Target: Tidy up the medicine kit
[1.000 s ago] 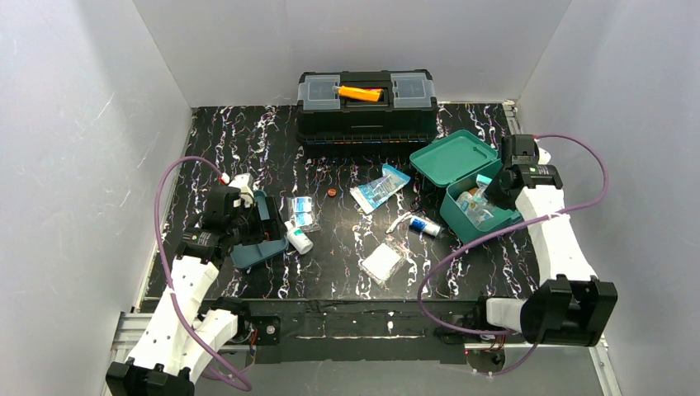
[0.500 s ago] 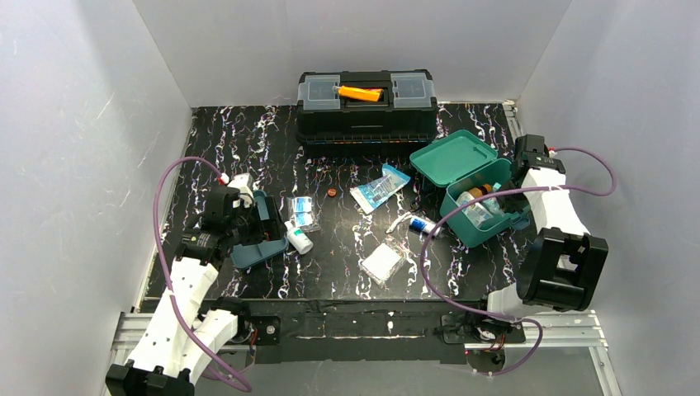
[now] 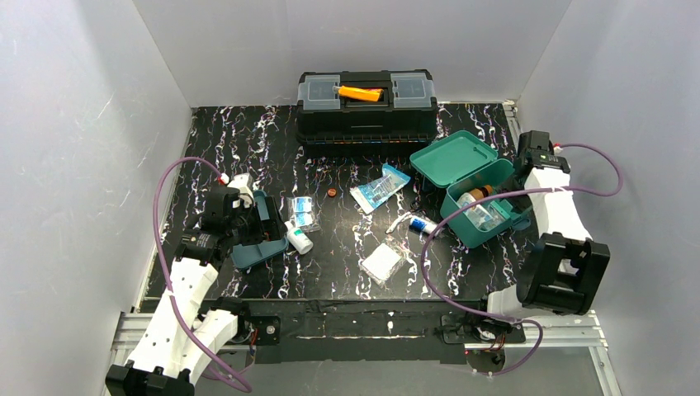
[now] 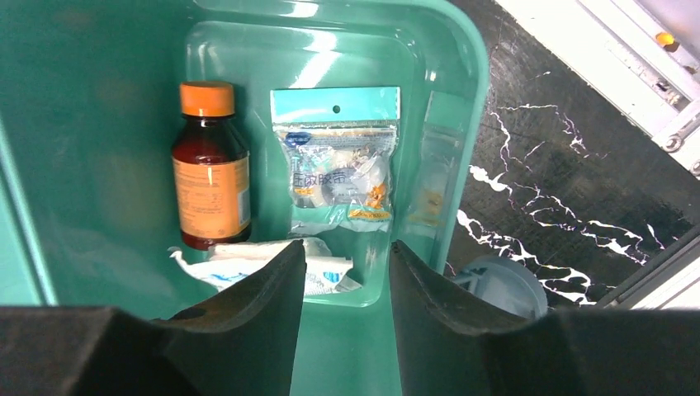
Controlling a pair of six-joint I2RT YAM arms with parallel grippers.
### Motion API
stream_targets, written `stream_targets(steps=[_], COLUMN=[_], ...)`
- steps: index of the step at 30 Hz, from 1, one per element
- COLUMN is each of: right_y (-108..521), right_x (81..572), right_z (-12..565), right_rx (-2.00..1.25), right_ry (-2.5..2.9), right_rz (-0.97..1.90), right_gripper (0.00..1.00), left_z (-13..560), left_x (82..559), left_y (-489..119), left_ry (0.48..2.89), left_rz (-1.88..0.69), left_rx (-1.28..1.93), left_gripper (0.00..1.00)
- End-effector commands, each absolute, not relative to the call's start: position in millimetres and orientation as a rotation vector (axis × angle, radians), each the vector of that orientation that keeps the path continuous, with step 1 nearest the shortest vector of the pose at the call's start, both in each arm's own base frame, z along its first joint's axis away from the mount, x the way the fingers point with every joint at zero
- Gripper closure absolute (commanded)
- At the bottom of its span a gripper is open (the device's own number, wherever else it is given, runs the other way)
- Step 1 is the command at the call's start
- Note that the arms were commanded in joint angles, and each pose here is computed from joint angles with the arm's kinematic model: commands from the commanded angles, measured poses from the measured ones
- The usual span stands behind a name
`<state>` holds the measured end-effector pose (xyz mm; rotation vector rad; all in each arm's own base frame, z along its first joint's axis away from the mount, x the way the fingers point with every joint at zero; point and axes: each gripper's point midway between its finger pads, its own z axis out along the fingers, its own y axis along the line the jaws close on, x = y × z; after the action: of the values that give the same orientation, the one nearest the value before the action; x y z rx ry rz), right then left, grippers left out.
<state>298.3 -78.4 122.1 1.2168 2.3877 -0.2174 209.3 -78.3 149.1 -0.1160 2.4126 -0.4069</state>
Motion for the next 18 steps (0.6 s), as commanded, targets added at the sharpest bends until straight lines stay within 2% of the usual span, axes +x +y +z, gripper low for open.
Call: stream_targets(steps=[1,18], right_y=[-80,-6], right_x=[301,297], right_z=[167,249], right_rx=[1.167,0.568], right_ry=[2.288,2.252], right_rz=[-0.175,0.174], right_gripper=[0.50,0.38], left_z=[160,159], left_x=[209,209], left_y=[-80,-81], left_ry=[2.385,2.390], left_rz=[-0.423,-0.427], left_rx=[-0.104,-0.096], left_gripper=[0.00,0.01])
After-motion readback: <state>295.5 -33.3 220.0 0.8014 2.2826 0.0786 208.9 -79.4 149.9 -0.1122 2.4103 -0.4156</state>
